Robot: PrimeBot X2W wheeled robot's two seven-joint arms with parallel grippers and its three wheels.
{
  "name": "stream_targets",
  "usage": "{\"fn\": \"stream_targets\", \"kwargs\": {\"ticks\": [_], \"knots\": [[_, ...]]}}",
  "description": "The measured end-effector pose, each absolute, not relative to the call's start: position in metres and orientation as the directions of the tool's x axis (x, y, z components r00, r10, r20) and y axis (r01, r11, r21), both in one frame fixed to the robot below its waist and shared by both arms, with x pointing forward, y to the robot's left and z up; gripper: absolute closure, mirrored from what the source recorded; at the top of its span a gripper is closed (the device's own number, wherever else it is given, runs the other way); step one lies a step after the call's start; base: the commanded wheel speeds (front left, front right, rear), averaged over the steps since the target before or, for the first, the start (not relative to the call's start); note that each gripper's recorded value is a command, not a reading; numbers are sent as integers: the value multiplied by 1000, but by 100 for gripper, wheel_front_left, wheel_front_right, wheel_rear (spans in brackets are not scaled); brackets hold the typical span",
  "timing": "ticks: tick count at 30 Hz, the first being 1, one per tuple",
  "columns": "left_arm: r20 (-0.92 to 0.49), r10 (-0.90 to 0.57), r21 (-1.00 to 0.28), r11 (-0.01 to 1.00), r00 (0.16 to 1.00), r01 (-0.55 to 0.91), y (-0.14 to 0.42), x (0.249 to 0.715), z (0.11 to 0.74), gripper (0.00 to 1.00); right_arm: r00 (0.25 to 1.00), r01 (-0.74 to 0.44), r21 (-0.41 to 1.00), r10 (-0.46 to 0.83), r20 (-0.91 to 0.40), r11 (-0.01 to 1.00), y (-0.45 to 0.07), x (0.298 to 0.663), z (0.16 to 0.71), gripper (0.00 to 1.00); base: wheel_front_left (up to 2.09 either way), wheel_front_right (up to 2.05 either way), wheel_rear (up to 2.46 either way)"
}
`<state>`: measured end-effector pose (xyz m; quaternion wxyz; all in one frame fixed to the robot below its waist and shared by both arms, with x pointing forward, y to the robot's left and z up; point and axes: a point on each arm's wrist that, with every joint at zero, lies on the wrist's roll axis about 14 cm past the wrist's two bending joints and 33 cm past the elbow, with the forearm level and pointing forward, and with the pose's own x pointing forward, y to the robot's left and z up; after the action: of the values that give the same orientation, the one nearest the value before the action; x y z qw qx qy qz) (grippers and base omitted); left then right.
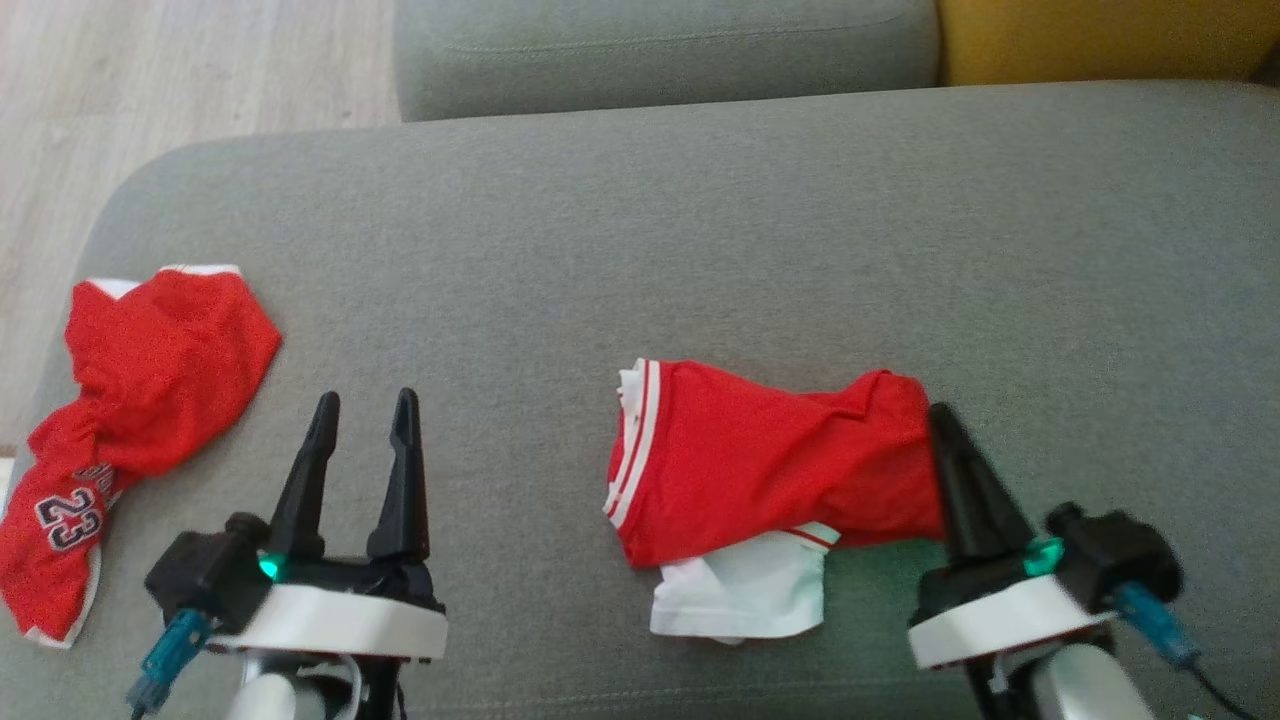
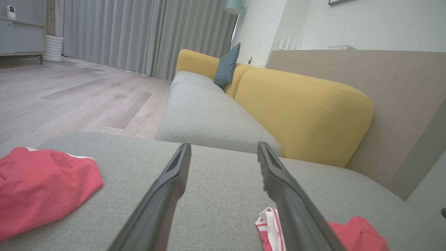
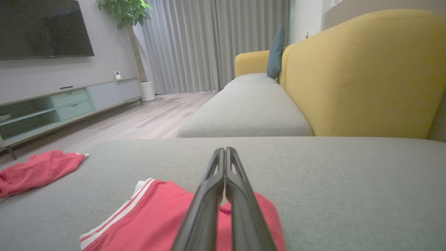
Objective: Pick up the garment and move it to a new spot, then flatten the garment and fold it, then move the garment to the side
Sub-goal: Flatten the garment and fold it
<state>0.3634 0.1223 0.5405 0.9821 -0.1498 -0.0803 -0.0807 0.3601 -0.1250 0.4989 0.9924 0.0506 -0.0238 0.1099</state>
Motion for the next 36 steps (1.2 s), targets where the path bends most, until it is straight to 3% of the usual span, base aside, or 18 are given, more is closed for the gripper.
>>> {"fn": "stream_targets", "kwargs": {"ticks": [9, 16, 24, 27, 36], "knots": [[179, -109, -279, 947, 978, 156, 134, 362, 539, 0, 930, -341, 95, 350, -115, 935, -83, 362, 445, 100, 0, 0, 0], [153, -85, -272, 954, 985, 124, 143, 360, 530, 0, 917, -332, 127, 351, -191, 935, -82, 369, 421, 100, 0, 0, 0], [137, -84, -268, 956, 987, 119, 144, 361, 525, 0, 865, -267, 169, 313, -391, 949, -94, 357, 365, 100, 0, 0, 0], [147, -89, -266, 956, 985, 126, 143, 365, 528, 0, 873, -267, 171, 313, -374, 948, -93, 367, 371, 100, 0, 0, 0], [146, -93, -266, 955, 985, 130, 141, 367, 528, 0, 920, -329, 184, 359, -160, 926, -74, 400, 432, 100, 0, 0, 0]]}}
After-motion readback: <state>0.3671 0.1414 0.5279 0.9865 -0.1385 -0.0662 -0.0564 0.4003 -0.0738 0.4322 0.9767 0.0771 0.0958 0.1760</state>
